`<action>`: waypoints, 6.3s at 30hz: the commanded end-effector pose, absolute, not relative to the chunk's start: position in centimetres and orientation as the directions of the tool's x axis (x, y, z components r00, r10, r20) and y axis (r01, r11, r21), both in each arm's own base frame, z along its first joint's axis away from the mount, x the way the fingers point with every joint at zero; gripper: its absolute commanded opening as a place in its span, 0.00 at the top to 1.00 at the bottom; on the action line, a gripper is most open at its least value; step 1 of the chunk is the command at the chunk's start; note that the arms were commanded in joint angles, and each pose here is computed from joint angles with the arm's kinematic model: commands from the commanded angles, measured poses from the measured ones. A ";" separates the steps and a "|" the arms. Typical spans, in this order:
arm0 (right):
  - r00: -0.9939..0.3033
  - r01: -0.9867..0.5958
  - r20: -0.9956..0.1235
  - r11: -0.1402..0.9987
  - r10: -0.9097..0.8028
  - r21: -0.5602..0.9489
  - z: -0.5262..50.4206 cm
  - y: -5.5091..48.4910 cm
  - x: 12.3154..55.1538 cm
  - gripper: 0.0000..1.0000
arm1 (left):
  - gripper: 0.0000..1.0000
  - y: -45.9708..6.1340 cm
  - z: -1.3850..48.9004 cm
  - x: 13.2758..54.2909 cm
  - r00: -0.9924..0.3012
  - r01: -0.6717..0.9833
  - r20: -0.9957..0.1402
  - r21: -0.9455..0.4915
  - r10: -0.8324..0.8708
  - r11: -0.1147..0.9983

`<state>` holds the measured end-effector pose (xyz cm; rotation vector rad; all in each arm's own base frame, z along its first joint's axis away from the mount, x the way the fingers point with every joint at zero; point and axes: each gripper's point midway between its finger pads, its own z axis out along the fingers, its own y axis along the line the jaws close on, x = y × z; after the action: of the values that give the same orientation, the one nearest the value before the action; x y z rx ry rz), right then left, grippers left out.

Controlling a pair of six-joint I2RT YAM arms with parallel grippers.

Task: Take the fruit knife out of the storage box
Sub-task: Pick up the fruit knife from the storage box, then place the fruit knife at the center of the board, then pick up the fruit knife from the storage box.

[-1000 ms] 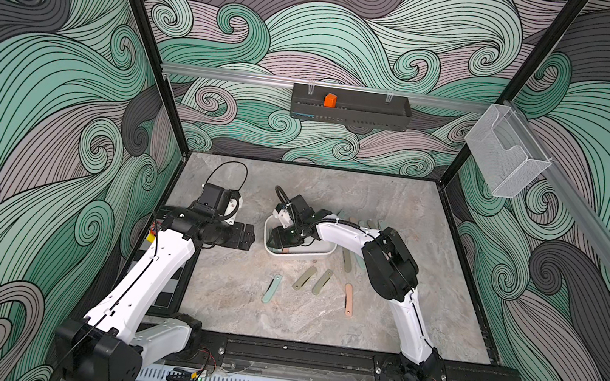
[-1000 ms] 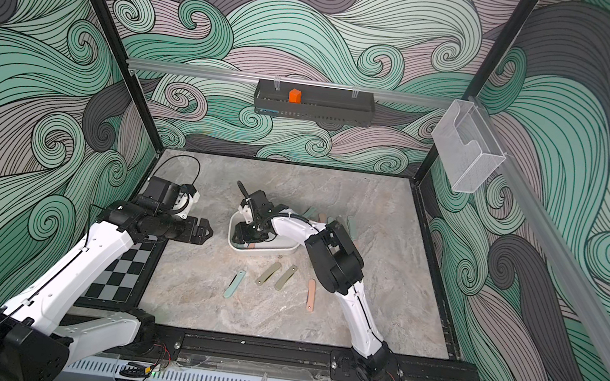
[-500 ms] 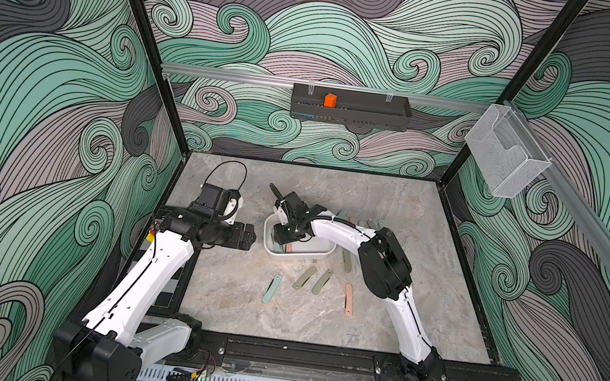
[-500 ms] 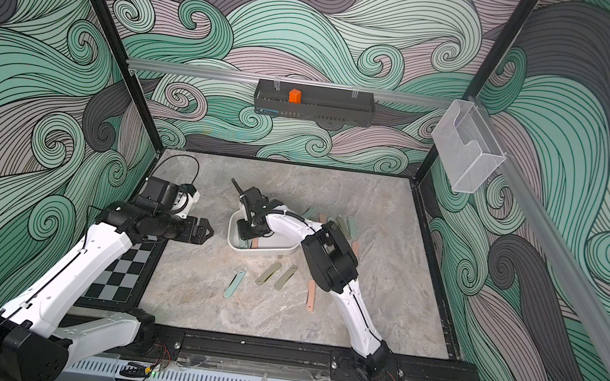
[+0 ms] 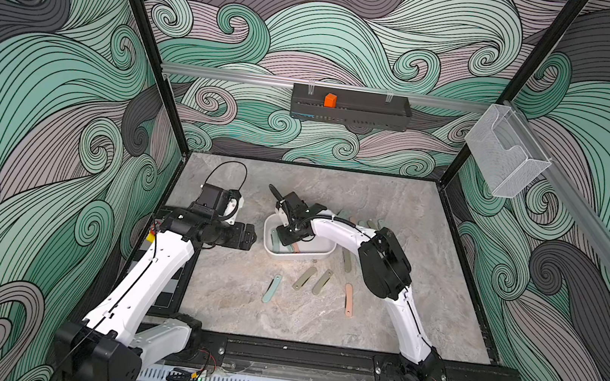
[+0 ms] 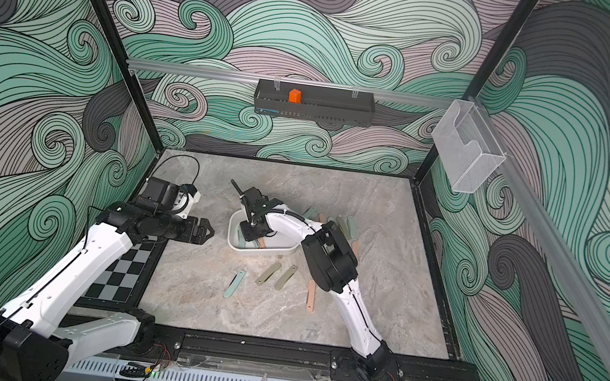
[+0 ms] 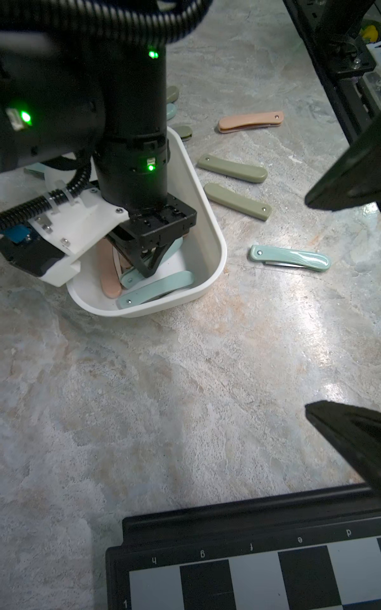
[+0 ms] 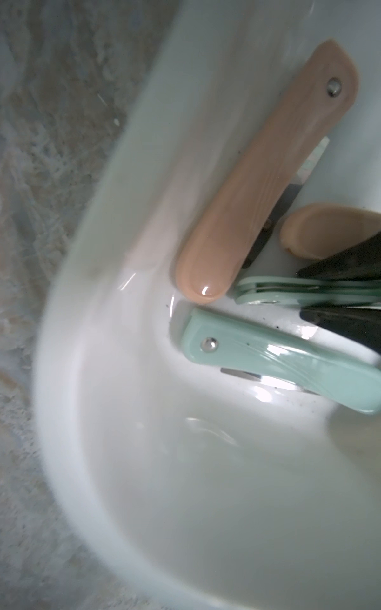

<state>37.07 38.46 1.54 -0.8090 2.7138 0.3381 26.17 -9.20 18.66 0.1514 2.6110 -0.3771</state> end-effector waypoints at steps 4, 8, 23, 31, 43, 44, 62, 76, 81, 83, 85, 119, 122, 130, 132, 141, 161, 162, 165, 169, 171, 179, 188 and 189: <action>-0.787 -0.605 -0.234 0.788 -0.571 0.115 -1.0 37.0 35.2 0.78 | 0.10 -9.3 18.7 26.4 -0.867 0.188 -0.497 -0.247 0.042 0.951; -0.776 -0.620 -0.239 0.775 -0.583 0.122 -0.9 37.1 35.2 0.83 | 0.11 -9.4 18.8 26.5 -0.865 0.189 -0.500 -0.248 0.041 0.950; -0.751 -0.629 -0.300 0.776 -0.588 0.054 2.2 36.4 36.6 0.91 | 0.13 -9.7 18.8 26.4 -0.867 0.198 -0.497 -0.265 0.042 0.944; -0.732 -0.641 -0.320 0.767 -0.601 0.025 3.7 35.8 36.9 0.90 | 0.15 -10.1 19.1 26.3 -0.862 0.217 -0.505 -0.283 0.047 0.934; -0.721 -0.628 -0.370 0.778 -0.586 -0.007 7.4 34.3 37.4 0.91 | 0.19 -12.1 19.9 27.2 -0.859 0.248 -0.512 -0.379 0.021 0.892; -0.720 -0.628 -0.371 0.778 -0.586 -0.009 7.7 34.1 37.3 0.91 | 0.20 -12.2 20.0 27.3 -0.859 0.248 -0.512 -0.381 0.020 0.891; -0.764 -0.539 -0.417 0.842 -0.492 -0.006 11.2 28.8 39.0 0.89 | 0.22 -17.0 21.6 29.6 -0.828 0.346 -0.549 -0.345 0.111 0.872; -0.847 -0.300 -0.470 0.953 -0.248 0.037 13.9 19.1 47.3 0.88 | 0.22 -23.4 21.7 34.4 -0.807 0.427 -0.560 -0.337 0.186 0.839; -0.888 -0.202 -0.447 0.966 -0.110 0.164 11.9 15.8 51.3 0.89 | 0.23 -25.5 20.4 36.3 -0.806 0.441 -0.558 -0.342 0.199 0.830; -0.898 -0.162 -0.436 0.969 -0.066 0.188 10.9 14.7 52.7 0.89 | 0.24 -26.1 19.9 37.0 -0.809 0.442 -0.551 -0.343 0.203 0.829; -0.904 -0.137 -0.425 0.970 -0.039 0.202 9.9 13.8 54.0 0.88 | 0.24 -26.5 19.5 37.8 -0.813 0.442 -0.545 -0.344 0.207 0.829; -0.922 -0.233 -0.365 0.937 -0.128 0.261 11.5 18.7 49.5 0.14 | 0.21 -21.6 22.8 36.0 -0.780 0.418 -0.579 -0.200 0.237 0.886; -0.920 -0.280 -0.354 0.913 -0.167 0.297 11.6 21.2 46.9 0.09 | 0.19 -19.6 23.1 35.0 -0.774 0.397 -0.586 -0.152 0.241 0.905; -0.871 -0.431 -0.379 0.858 -0.314 0.280 12.0 27.4 40.8 0.09 | 0.18 -15.3 23.5 32.1 -0.772 0.353 -0.602 -0.138 0.205 0.925; -0.853 -0.469 -0.381 0.845 -0.357 0.258 11.6 28.7 39.7 0.10 | 0.18 -14.7 23.5 31.4 -0.774 0.351 -0.599 -0.136 0.205 0.926; -0.798 -0.568 -0.353 0.805 -0.489 0.169 8.2 32.2 37.3 0.23 | 0.18 -13.1 22.8 28.5 -0.783 0.342 -0.586 -0.124 0.209 0.932; -0.775 -0.617 -0.218 0.785 -0.593 0.058 0.2 34.5 36.5 0.63 | 0.19 -12.6 23.4 25.6 -0.779 0.330 -0.608 -0.190 0.153 0.925; -0.776 -0.617 -0.214 0.785 -0.594 0.055 0.0 34.5 36.5 0.65 | 0.18 -12.6 23.5 25.5 -0.777 0.330 -0.611 -0.191 0.152 0.924; -0.777 -0.614 -0.208 0.787 -0.594 0.049 -0.2 34.4 36.6 0.75 | 0.19 -12.5 23.8 25.5 -0.770 0.333 -0.619 -0.185 0.154 0.925; -0.777 -0.613 -0.209 0.790 -0.594 0.033 0.2 34.3 37.0 0.78 | 0.19 -12.2 24.1 25.5 -0.767 0.332 -0.621 -0.165 0.164 0.929; -0.775 -0.611 -0.217 0.791 -0.593 0.022 0.6 34.3 37.3 0.79 | 0.19 -12.2 24.2 25.4 -0.764 0.334 -0.624 -0.165 0.164 0.928; -0.755 -0.613 -0.300 0.790 -0.583 0.006 4.5 34.7 38.7 0.81 | 0.19 -12.3 24.0 25.6 -0.765 0.334 -0.622 -0.166 0.164 0.928; -0.749 -0.609 -0.328 0.793 -0.575 0.000 6.6 34.2 39.2 0.80 | 0.19 -12.8 23.7 26.1 -0.773 0.341 -0.613 -0.184 0.163 0.922; -0.749 -0.608 -0.330 0.794 -0.575 -0.003 6.7 34.2 39.2 0.80 | 0.19 -12.9 23.6 26.1 -0.774 0.343 -0.611 -0.186 0.165 0.921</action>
<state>38.74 34.39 3.62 -0.9069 2.7218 0.1442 25.86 -12.61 23.08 0.3531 2.4711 -0.3628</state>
